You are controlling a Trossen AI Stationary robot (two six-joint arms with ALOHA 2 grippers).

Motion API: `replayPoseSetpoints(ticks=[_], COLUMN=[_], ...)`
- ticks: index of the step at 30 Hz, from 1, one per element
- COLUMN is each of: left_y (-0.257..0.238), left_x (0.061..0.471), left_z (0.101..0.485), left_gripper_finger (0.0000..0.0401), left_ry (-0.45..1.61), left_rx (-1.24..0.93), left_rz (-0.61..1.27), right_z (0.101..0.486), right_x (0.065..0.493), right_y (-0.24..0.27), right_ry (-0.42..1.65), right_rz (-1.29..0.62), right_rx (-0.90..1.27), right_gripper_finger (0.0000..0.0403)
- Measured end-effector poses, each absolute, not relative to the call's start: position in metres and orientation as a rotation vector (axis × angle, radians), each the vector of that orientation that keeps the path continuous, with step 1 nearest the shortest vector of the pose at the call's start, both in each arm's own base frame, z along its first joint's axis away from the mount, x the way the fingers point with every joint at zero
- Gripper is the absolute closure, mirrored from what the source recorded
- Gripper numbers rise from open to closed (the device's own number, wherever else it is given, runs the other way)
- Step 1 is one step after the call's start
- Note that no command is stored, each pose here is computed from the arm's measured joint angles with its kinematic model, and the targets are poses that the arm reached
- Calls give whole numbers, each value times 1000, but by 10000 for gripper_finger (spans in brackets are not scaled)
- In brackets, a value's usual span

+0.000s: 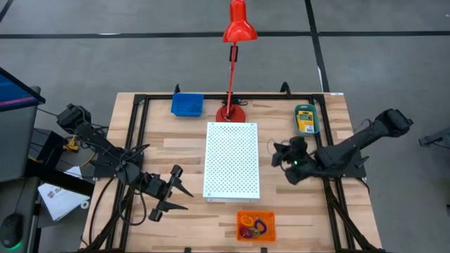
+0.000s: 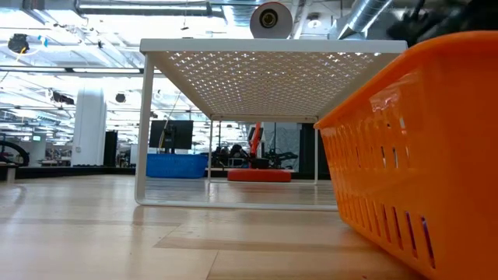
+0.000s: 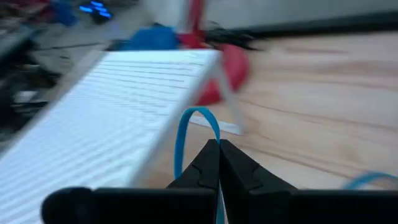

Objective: Pick & Place Office Desk Supplies
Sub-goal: Put the blue rubber band into the blue bin

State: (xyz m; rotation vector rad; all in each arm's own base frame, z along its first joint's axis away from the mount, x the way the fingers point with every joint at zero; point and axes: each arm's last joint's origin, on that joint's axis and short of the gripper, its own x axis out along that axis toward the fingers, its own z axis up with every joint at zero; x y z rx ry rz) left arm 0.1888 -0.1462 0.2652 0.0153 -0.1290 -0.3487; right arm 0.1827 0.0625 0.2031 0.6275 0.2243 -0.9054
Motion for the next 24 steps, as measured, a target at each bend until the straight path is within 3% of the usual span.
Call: replayPoseSetpoints(ticks=[13,24], left_y=[-154,-176], left_x=[220,267], left_z=[245,247], left_gripper_finger=[219,219], left_ry=[-81,-77], left_rx=[262,346], left_rz=[-222,-182], right_z=[285,289], right_x=[208,273], right_y=[151,241], right_ry=[18,91], right_rz=[-522,-432], right_rx=[347,-159], right_gripper_finger=[403,403])
